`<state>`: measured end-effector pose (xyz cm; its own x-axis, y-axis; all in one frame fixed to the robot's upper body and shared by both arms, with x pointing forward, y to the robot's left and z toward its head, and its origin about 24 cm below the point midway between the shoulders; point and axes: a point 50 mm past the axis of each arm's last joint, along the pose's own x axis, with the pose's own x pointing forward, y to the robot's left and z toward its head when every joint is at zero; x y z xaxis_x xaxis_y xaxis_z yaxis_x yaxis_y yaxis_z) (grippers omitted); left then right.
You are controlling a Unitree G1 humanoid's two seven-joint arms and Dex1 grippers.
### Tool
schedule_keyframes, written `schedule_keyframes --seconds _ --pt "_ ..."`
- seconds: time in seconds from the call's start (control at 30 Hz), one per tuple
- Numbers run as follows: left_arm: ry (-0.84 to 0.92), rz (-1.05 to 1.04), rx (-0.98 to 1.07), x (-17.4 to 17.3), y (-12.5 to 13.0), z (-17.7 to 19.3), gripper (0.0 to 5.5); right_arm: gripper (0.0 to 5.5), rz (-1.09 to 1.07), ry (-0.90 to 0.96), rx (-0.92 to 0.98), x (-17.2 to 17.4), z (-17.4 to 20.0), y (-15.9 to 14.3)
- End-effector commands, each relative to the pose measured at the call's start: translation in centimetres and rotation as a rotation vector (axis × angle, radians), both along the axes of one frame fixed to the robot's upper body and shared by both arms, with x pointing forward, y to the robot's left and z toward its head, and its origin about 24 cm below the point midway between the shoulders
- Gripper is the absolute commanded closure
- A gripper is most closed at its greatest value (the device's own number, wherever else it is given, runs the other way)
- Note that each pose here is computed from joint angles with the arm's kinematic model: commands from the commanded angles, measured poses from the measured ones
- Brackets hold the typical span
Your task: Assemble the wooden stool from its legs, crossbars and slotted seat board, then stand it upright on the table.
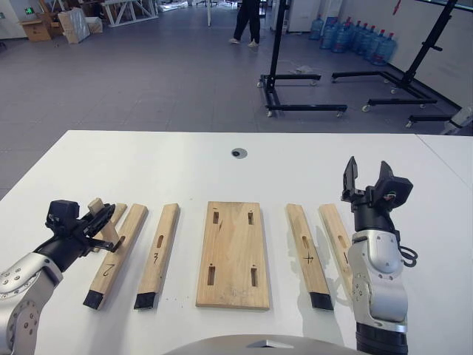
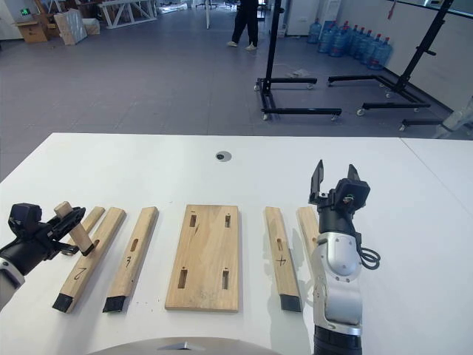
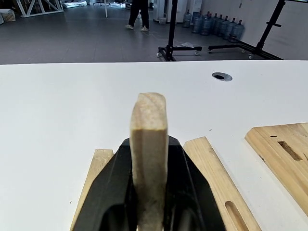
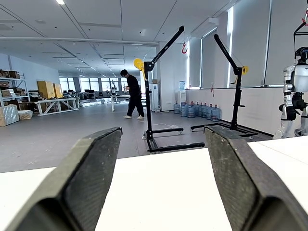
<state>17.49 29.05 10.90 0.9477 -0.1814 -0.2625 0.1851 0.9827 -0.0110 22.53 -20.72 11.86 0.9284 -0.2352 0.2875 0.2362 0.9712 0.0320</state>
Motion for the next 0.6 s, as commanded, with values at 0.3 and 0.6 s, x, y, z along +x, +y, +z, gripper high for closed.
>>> schedule_keyframes --seconds 0.3,0.6 --pt "-0.002 -0.008 -0.022 -0.8 0.6 0.5 5.11 2.36 0.012 0.011 0.006 0.3 0.1 0.0" --pt "-0.028 -0.02 -0.045 -1.2 0.9 1.2 5.11 2.36 0.031 0.013 0.004 0.7 0.1 0.3"
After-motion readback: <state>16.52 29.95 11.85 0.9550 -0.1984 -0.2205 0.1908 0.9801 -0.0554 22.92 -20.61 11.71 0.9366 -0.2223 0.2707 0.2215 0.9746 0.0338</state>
